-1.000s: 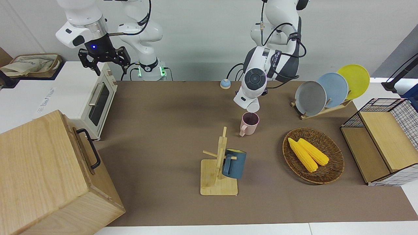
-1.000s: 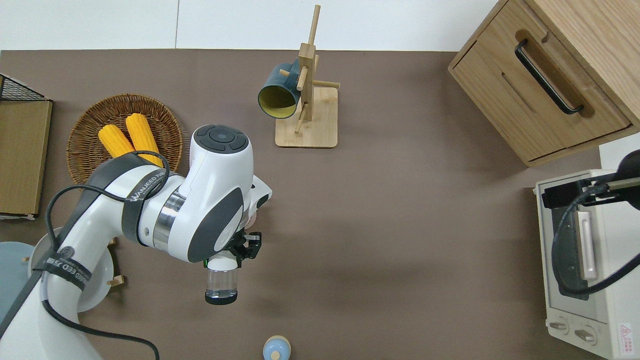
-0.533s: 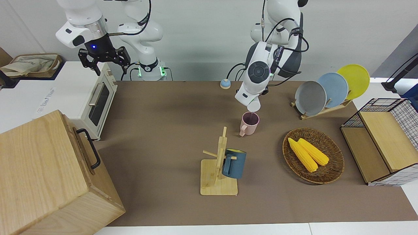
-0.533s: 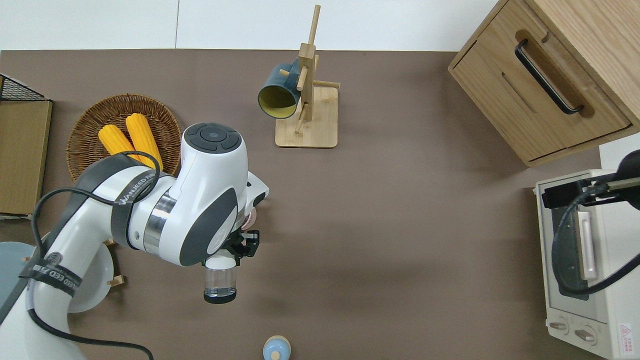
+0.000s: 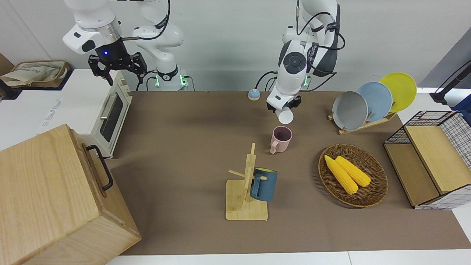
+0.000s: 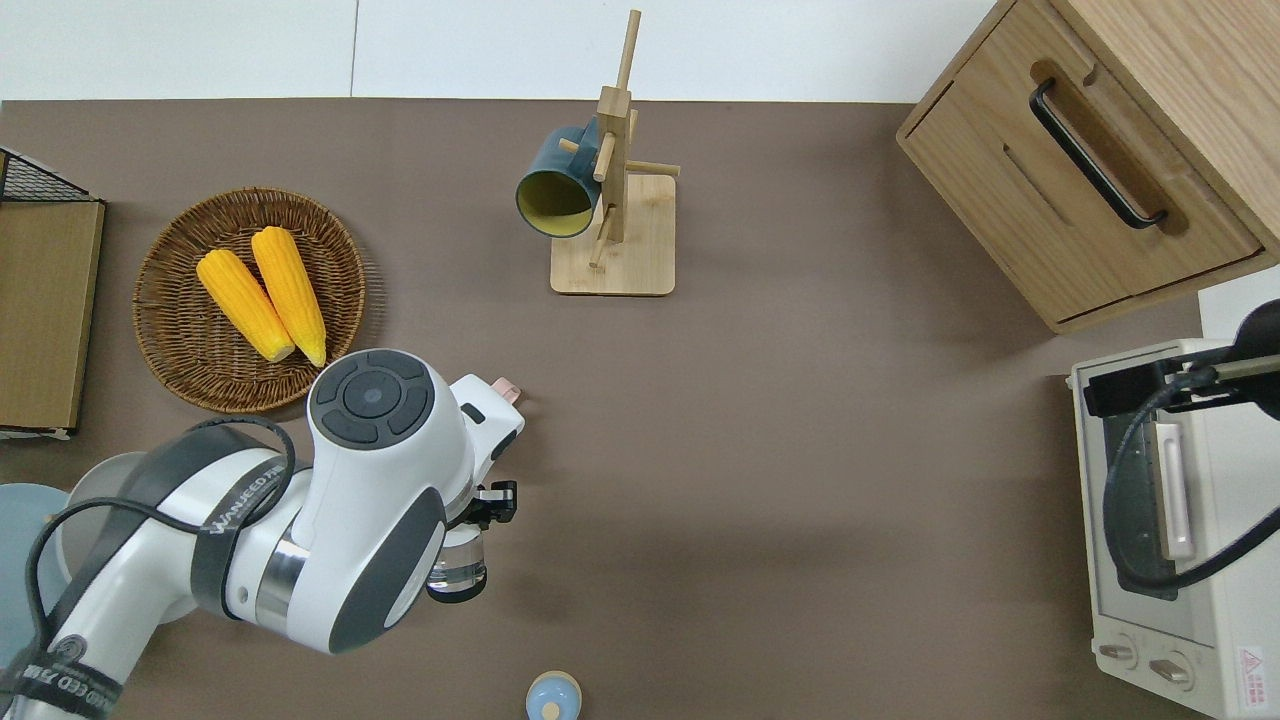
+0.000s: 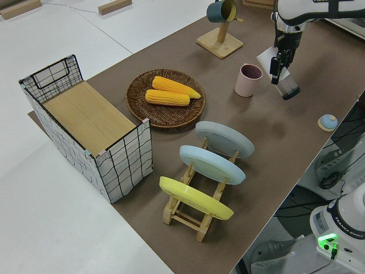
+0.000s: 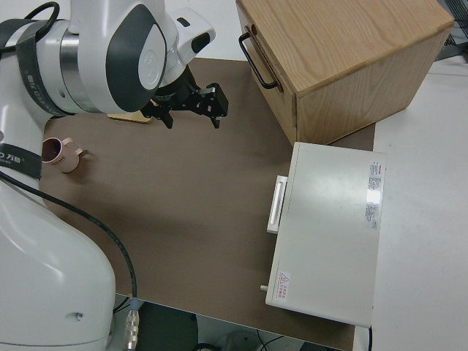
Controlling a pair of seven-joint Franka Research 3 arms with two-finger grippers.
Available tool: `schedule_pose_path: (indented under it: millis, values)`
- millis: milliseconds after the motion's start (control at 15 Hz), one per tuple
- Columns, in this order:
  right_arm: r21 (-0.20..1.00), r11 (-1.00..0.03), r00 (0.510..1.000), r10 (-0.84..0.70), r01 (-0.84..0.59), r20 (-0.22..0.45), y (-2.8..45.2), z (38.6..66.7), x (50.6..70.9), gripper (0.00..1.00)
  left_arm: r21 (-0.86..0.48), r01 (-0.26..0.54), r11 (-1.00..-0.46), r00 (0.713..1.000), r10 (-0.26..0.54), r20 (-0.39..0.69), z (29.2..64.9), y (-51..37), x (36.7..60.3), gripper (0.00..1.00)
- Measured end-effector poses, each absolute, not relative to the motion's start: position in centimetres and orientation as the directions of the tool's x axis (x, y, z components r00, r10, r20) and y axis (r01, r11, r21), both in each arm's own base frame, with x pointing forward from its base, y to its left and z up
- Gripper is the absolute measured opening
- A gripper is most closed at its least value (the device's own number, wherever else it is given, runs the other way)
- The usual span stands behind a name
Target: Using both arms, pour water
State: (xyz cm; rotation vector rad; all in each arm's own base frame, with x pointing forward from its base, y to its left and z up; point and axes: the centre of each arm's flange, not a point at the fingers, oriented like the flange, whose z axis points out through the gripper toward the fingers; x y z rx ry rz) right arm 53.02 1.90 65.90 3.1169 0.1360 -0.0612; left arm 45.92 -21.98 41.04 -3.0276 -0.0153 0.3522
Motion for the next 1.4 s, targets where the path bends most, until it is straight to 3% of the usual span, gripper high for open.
schedule_pose_path:
  millis: [400, 1400]
  values:
    - [0.019, -0.996, 0.995, 0.087, 0.087, -0.04, 1.9, 65.9, 53.0, 0.99, -0.064, 0.033, -0.997, 0.989, 0.041, -0.142, 40.0, -21.9, 45.2, 0.64]
    - [0.019, -0.996, 0.995, 0.087, 0.087, -0.04, 1.9, 65.9, 53.0, 0.99, -0.06, 0.053, -0.997, 0.99, 0.06, -0.126, 41.1, -20.8, 45.0, 0.64]
